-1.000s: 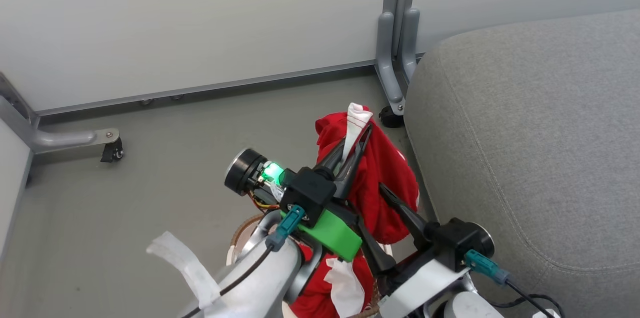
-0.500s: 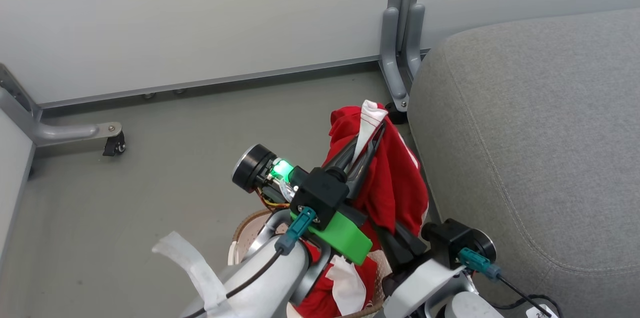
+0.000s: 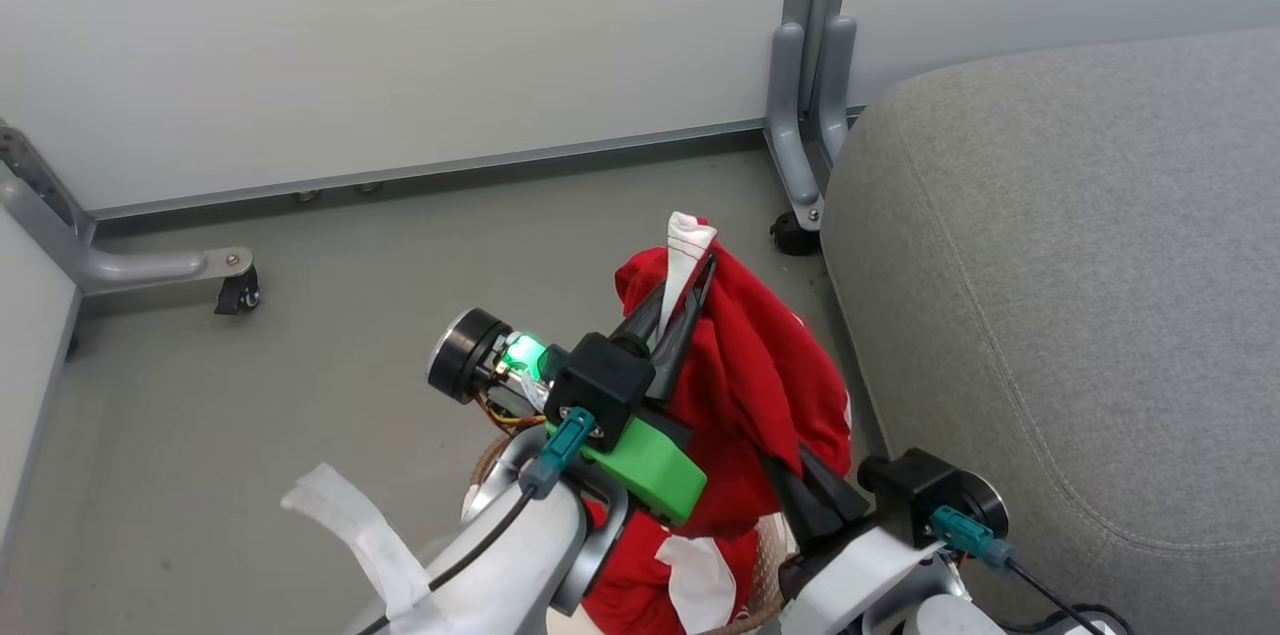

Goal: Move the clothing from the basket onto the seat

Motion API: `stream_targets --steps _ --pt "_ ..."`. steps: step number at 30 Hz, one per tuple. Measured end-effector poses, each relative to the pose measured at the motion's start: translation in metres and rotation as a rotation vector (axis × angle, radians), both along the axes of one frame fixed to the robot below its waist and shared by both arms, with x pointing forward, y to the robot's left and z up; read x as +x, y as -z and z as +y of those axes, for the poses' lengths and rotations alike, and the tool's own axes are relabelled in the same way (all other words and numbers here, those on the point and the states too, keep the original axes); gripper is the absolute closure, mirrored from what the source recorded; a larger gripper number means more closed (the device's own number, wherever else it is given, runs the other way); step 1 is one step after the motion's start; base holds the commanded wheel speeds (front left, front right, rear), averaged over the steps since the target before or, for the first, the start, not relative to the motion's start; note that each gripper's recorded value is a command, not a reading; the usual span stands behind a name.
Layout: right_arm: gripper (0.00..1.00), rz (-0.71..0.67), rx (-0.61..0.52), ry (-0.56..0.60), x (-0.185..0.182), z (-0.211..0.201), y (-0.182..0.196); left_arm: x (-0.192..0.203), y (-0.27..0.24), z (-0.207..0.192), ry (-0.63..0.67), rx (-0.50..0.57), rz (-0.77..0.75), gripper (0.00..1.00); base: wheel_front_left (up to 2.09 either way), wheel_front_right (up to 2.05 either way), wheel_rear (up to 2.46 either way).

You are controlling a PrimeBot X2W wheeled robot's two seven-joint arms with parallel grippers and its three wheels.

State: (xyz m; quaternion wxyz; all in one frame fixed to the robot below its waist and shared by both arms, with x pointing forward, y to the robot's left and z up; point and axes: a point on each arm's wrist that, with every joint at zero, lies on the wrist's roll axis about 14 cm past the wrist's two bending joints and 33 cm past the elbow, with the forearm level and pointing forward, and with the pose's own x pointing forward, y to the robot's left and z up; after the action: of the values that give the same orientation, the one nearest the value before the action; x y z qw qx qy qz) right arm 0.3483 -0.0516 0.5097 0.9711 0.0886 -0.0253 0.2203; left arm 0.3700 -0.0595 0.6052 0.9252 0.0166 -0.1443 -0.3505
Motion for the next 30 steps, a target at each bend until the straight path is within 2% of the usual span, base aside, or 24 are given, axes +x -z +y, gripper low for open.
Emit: stream_targets --steps 1,2,3,23,30 --pt "1.00 0.000 -0.002 0.002 0.000 -0.001 0.000 0.000 0.000 0.001 -0.003 -0.001 0.002 0.61 0.00 0.00 0.00" --pt "1.00 0.000 -0.003 0.003 0.000 -0.001 0.000 0.000 0.001 0.001 -0.005 -0.004 0.007 0.21 0.00 0.00 0.00" --pt "1.00 0.000 -0.003 0.004 0.000 -0.001 0.000 0.001 0.001 0.003 -0.015 -0.007 0.010 0.00 0.00 0.00 0.00" --pt "1.00 0.001 -0.010 0.019 -0.002 -0.006 0.002 0.005 0.007 0.004 -0.030 -0.004 0.039 0.00 0.00 0.00 0.00" --pt "1.00 -0.009 -0.013 0.061 0.001 -0.020 -0.001 0.008 0.016 0.004 -0.029 -0.007 0.072 0.00 0.00 0.00 0.00"
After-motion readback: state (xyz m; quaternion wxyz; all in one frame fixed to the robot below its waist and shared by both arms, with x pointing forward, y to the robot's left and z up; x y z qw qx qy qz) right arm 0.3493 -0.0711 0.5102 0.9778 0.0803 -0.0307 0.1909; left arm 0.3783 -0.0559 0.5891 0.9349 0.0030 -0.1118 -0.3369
